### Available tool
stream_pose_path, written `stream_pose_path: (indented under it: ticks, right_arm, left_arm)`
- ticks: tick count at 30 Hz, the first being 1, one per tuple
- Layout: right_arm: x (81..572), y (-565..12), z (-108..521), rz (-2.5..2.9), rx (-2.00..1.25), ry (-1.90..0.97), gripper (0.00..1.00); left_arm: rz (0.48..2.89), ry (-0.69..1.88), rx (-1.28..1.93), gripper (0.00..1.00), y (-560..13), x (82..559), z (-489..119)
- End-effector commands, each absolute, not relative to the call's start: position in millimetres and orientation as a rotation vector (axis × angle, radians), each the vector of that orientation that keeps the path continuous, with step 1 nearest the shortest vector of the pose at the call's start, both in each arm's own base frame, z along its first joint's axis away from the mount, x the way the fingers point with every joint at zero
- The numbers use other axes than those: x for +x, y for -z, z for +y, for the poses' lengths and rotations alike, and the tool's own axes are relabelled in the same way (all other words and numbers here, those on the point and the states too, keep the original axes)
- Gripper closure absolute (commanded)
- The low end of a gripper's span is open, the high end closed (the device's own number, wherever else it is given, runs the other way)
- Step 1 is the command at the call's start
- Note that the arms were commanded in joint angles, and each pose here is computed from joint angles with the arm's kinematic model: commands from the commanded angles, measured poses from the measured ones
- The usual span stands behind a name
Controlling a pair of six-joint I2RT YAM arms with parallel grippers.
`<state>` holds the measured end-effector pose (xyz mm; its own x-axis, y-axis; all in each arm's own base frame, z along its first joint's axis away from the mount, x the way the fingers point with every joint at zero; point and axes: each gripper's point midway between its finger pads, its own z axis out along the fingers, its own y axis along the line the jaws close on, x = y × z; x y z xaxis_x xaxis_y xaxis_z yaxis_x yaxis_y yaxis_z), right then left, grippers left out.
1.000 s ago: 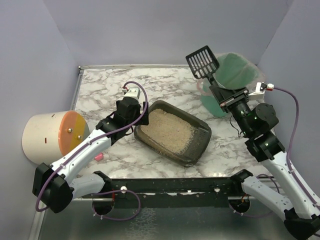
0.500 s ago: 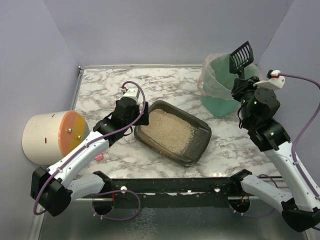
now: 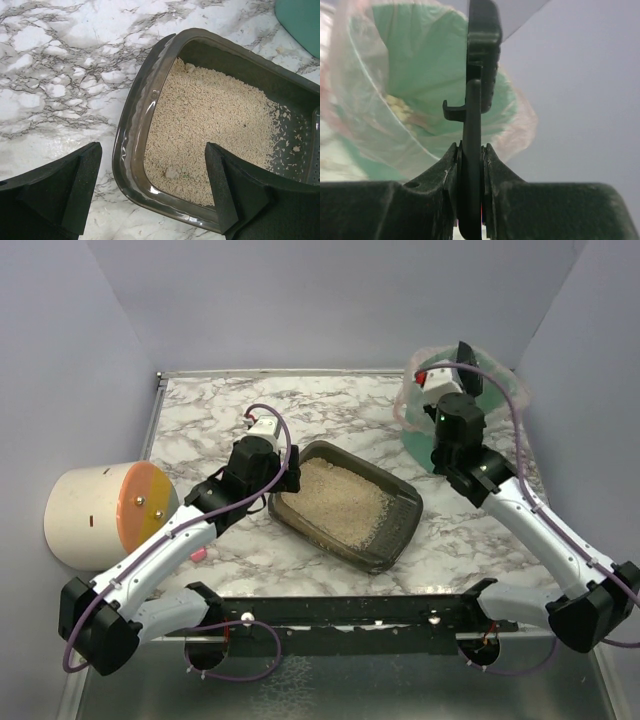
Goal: Clean the litter box
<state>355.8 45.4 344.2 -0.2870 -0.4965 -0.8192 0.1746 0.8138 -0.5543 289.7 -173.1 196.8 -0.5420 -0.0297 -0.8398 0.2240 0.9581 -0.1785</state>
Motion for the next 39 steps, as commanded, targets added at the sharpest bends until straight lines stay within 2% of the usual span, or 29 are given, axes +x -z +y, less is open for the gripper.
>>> stream_pose_path:
  ticks: [1, 5, 9, 20, 28, 39]
  right_arm:
    - [351, -367, 35, 1.648, -0.482, 1.133, 0.99]
    - [346, -379, 42, 1.570, -0.522, 1.273, 0.99]
    - [347, -382, 52, 1.577, -0.515, 1.191, 0.99]
    - [337, -411, 94, 1.592, -0.333, 0.480, 0.99]
    - [303, -440, 139, 1.499, -0.325, -0.048, 0.99]
    - [268, -421, 180, 1.581, -0.417, -0.401, 0.99]
  left_arm:
    - [2.095, 0.357, 0.161, 0.09, -206, 284, -178]
    - [2.088, 0.359, 0.168, 0.08, -208, 283, -178]
    - [2.085, 0.354, 0.166, 0.08, -209, 282, -177]
    - [2.093, 0.349, 0.169, 0.08, -206, 282, -178]
    - [2.106, 0.343, 0.171, 0.08, -202, 284, -179]
    - [2.110, 0.331, 0.171, 0.08, -200, 284, -178]
